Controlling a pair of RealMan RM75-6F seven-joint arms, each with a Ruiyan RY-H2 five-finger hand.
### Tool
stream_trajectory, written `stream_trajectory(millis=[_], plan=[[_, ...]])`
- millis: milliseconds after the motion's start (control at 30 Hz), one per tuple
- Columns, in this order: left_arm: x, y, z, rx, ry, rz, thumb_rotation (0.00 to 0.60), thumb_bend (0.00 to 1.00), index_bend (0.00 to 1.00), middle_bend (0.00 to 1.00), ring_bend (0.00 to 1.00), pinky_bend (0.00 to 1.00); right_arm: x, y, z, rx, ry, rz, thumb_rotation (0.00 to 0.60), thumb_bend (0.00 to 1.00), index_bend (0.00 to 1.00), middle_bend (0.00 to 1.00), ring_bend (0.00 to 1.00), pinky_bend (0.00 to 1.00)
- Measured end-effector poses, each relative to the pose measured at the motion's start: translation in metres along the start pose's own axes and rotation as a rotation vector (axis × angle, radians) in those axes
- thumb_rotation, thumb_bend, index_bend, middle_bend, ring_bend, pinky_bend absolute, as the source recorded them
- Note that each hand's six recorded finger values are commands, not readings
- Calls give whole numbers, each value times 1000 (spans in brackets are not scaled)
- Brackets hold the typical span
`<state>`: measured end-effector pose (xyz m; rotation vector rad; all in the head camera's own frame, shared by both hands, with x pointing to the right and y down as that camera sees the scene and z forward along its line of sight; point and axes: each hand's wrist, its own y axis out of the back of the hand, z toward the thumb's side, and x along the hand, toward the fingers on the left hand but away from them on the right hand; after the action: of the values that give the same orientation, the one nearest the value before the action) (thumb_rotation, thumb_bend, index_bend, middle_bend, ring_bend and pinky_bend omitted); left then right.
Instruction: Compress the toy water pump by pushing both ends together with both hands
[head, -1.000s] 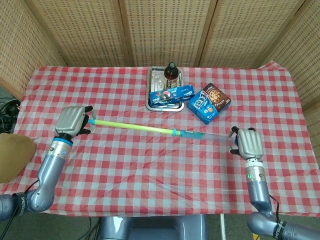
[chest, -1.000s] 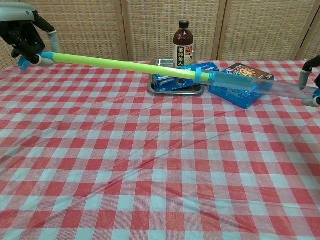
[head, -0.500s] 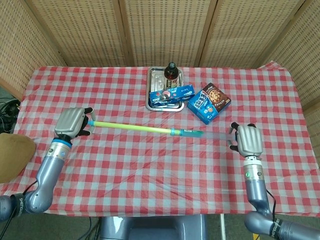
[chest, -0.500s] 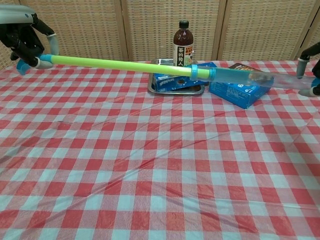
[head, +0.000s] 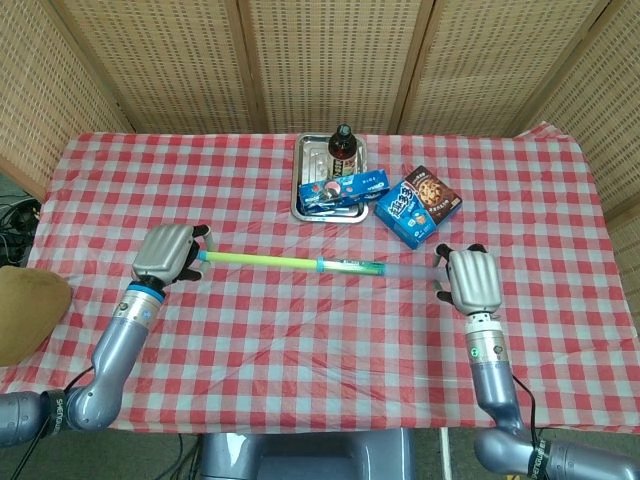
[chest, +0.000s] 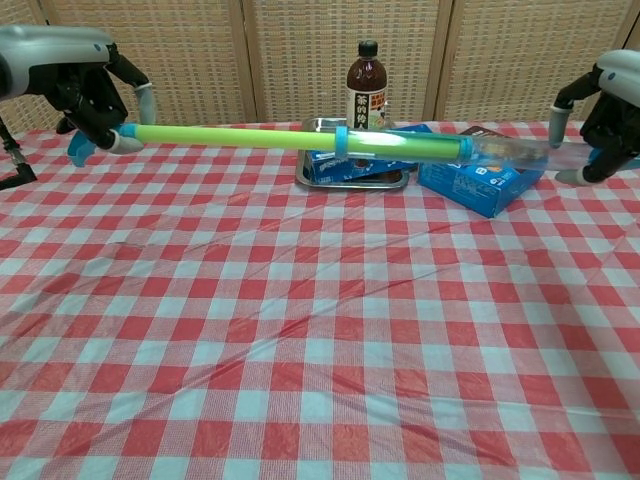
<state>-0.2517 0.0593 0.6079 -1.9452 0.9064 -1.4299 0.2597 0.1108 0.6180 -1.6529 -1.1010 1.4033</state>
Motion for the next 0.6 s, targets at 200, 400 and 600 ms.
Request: stream_trajectory(millis=[200,400,600], plan=[[2,-11,23,-18,-33,-20,600,648,892,860,797,687,5,-1,23,-16,49,6,600,432,644,973,950,416],[5,-19,40,-33,-48,-32,600,648,892,860,797,687,9,-4,42,-13,91,17,600,431,644,974,950,416],[7,-22,46,-49,-53,-39,600,648,891,860,797,688,12,-10,53,-9,116,32,600,432,644,973,950,416]])
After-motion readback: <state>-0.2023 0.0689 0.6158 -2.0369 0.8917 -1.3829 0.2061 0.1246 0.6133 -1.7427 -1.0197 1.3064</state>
